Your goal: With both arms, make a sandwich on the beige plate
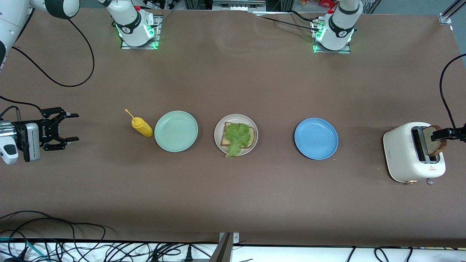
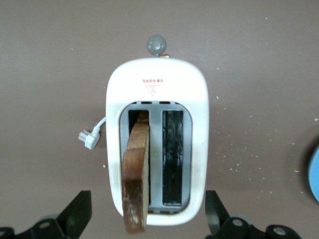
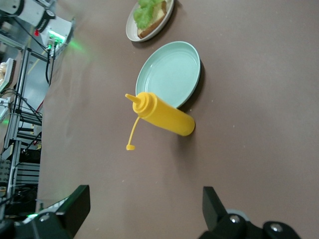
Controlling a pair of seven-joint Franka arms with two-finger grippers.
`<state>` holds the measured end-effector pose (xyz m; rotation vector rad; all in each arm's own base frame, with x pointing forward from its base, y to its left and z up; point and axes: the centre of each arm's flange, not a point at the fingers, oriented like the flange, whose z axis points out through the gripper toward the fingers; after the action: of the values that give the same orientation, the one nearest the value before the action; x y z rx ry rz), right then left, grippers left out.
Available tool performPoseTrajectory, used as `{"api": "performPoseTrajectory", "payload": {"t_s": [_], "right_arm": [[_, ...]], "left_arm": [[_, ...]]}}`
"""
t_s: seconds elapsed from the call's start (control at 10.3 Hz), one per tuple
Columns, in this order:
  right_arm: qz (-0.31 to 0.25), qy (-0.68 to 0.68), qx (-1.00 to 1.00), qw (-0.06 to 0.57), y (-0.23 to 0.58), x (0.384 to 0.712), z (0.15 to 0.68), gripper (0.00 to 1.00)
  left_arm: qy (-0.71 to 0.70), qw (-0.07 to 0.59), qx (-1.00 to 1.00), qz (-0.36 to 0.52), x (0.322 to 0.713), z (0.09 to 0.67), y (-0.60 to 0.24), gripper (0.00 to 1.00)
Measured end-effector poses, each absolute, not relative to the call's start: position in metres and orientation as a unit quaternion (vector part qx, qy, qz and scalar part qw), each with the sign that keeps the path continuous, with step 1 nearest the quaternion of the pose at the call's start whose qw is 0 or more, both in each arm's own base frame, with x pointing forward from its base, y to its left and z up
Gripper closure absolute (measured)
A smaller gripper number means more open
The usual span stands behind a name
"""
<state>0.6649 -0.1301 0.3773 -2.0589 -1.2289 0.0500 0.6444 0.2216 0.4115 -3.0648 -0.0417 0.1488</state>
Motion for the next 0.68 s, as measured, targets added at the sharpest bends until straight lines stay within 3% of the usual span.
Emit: {"api": "performPoseTrajectory", "payload": {"t_s": [0.29, 0.39, 0.48, 0.68], "right_arm": [[0.088, -0.459, -0.843, 0.267, -0.087, 0.664, 0.44, 0.0], [0.102, -0.438, -0.864, 0.226, -0.076, 0.66, 0.467, 0.0], [0.106, -0.42, -0.881, 0.191, -0.068, 0.655, 0.49, 0.0], [0.1, -0.36, -0.917, 0.141, -0.051, 0.646, 0.519, 0.0]], "left_arm": [[-0.015, 0.033, -0.998, 0.056, 0.647, 0.391, 0.227, 0.0], [-0.015, 0.032, -0.998, 0.059, 0.647, 0.385, 0.228, 0.06], [-0.016, 0.031, -0.997, 0.062, 0.647, 0.381, 0.229, 0.13], [-0.019, 0.03, -0.997, 0.064, 0.645, 0.378, 0.235, 0.44]]}}
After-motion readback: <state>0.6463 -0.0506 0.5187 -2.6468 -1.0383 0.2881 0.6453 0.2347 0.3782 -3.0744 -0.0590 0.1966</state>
